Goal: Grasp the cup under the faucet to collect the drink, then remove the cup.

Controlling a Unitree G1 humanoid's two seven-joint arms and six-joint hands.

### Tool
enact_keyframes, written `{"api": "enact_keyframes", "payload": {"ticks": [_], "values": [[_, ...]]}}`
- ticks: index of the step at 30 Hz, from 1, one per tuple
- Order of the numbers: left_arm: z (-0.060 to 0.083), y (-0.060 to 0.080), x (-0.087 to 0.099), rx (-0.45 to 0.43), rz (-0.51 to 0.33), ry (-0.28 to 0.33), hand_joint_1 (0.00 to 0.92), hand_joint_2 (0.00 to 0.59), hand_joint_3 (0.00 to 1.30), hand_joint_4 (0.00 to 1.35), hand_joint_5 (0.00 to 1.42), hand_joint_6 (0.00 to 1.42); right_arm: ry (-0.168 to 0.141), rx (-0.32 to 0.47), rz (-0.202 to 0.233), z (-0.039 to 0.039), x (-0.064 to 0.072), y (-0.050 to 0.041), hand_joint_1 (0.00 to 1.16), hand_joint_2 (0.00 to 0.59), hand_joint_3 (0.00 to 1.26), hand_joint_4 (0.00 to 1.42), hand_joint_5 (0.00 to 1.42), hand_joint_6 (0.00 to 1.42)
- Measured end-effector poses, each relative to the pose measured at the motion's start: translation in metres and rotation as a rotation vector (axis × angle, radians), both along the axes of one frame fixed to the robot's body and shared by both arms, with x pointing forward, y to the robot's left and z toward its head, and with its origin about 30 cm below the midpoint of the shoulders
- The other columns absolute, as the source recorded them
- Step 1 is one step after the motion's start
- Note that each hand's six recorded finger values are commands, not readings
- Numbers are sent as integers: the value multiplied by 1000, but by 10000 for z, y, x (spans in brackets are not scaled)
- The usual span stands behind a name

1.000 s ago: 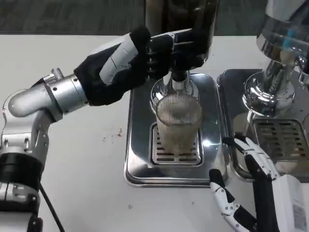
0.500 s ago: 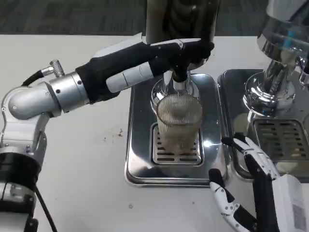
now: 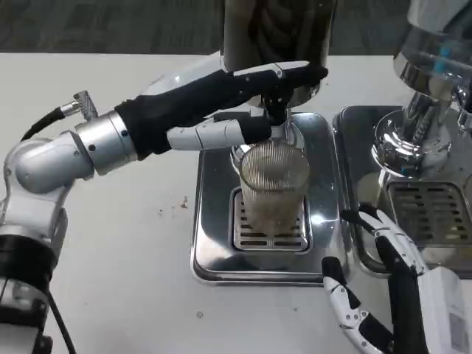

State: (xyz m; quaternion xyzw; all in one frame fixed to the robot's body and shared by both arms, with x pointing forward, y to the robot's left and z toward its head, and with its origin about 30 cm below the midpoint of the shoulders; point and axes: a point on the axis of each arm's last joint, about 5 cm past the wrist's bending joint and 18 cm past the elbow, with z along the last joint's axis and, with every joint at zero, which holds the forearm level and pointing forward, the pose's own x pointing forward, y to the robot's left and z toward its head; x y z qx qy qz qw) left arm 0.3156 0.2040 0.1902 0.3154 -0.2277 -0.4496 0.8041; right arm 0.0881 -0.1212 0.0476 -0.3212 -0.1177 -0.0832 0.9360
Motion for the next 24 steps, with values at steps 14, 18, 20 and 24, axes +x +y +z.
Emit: {"api": "enact_keyframes", "payload": {"ticks": [14, 18, 20, 24], "values": [[-56, -27, -22, 24, 0, -75, 0, 79, 76, 0, 0, 0, 3, -2, -2, 2, 1, -14, 413, 397, 317, 187, 186, 307], [-48, -38, -19, 44, -8, -99, 0, 77, 72, 0, 0, 0, 3, -3, -5, 3, 4, -21, 413, 397, 317, 187, 185, 307], [-50, -41, -16, 51, -10, -104, 0, 77, 69, 0, 0, 0, 3, -3, -5, 3, 4, -22, 412, 397, 317, 187, 184, 291], [-57, -57, -17, 70, -17, -122, 0, 77, 66, 0, 0, 0, 3, -2, -5, 3, 5, -23, 411, 397, 308, 187, 184, 256]]}}
